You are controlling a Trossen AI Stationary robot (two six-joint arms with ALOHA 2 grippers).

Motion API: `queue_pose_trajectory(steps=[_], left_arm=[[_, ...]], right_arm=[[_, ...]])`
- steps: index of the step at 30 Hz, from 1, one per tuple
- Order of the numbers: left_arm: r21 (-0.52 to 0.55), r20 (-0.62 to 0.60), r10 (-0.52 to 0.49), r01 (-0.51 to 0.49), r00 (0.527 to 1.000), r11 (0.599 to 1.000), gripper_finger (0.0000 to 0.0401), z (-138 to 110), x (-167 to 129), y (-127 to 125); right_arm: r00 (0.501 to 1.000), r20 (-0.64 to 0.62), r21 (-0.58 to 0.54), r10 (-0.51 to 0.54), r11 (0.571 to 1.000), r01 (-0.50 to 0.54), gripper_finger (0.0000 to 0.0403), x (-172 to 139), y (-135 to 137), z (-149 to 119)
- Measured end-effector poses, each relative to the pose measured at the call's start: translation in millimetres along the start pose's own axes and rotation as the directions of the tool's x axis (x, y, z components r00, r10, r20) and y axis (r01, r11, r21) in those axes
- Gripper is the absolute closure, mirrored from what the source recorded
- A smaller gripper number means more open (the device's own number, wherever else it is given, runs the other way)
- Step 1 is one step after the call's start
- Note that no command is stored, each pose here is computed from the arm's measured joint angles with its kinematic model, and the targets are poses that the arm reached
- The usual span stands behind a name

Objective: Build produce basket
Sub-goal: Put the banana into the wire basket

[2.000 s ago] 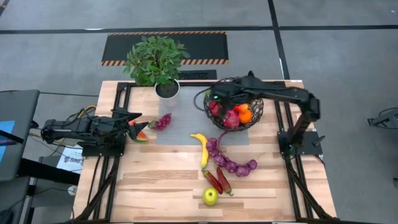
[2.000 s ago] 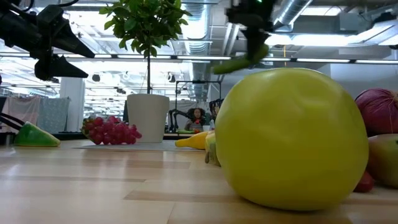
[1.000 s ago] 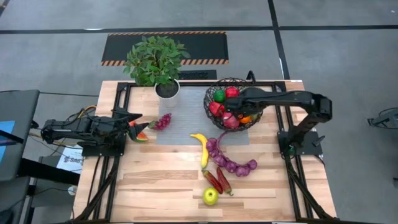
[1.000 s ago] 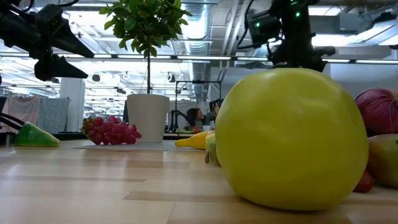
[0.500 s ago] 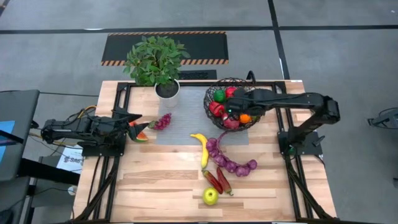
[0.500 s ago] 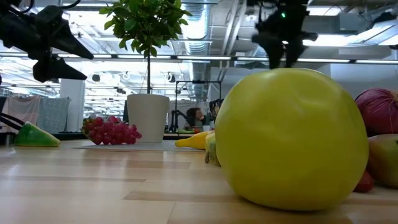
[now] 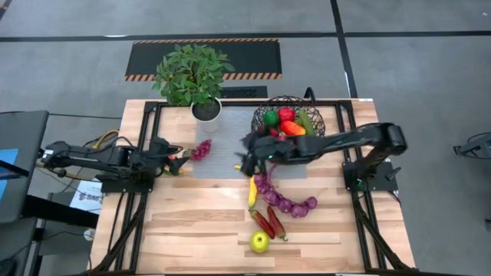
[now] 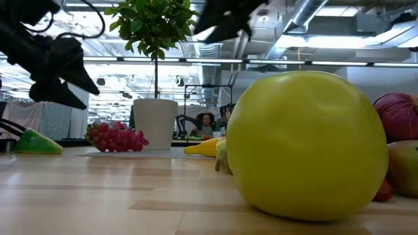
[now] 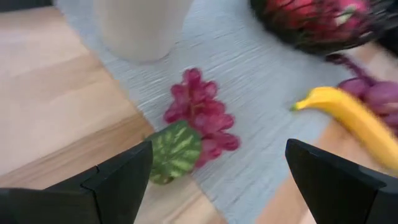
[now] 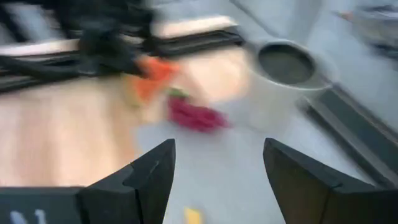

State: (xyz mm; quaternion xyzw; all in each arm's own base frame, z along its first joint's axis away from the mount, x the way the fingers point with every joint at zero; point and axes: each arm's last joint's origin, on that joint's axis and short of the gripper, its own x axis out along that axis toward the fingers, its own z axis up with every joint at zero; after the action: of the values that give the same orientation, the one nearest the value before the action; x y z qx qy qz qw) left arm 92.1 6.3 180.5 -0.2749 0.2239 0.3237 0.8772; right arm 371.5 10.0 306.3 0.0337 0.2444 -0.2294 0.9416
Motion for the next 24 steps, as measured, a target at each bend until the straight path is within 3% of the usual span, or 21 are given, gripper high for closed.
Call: queue_pose_trajectory(steps=[4, 7, 10, 14, 21, 24], left_arm=[[-0.013, -0.032, 0.045, -0.045, 0.998, 0.999, 0.0046, -3, 5, -1], [-0.007, -0.071, 0.041, -0.041, 0.997, 0.999, 0.0046, -5, 8, -3], [0.0, -0.102, 0.032, -0.033, 0.994, 0.999, 0.0046, -6, 8, -3], [0.009, -0.099, 0.033, -0.032, 0.995, 0.999, 0.0046, -6, 8, -3], [0.008, -0.075, 0.046, -0.045, 0.996, 0.999, 0.0046, -5, 8, -3], [0.008, -0.075, 0.046, -0.046, 0.996, 0.999, 0.0046, -5, 8, -3]], right_arm=[[0.99, 0.036, -0.047, 0.14, 0.989, -0.138, 0.0138, 44, 18, -14], [0.985, -0.019, -0.038, 0.17, 0.985, -0.171, 0.0138, 69, 25, -32], [0.975, -0.18, -0.01, 0.13, 0.991, -0.134, 0.0138, 78, 27, -50], [0.919, -0.39, 0.046, 0.054, 0.998, -0.039, 0.0138, 82, 23, -74], [0.829, -0.558, 0.017, -0.03, 0.999, 0.047, 0.0138, 86, 21, -102], [0.829, -0.559, 0.02, -0.03, 0.999, 0.049, 0.0138, 92, 26, -107]])
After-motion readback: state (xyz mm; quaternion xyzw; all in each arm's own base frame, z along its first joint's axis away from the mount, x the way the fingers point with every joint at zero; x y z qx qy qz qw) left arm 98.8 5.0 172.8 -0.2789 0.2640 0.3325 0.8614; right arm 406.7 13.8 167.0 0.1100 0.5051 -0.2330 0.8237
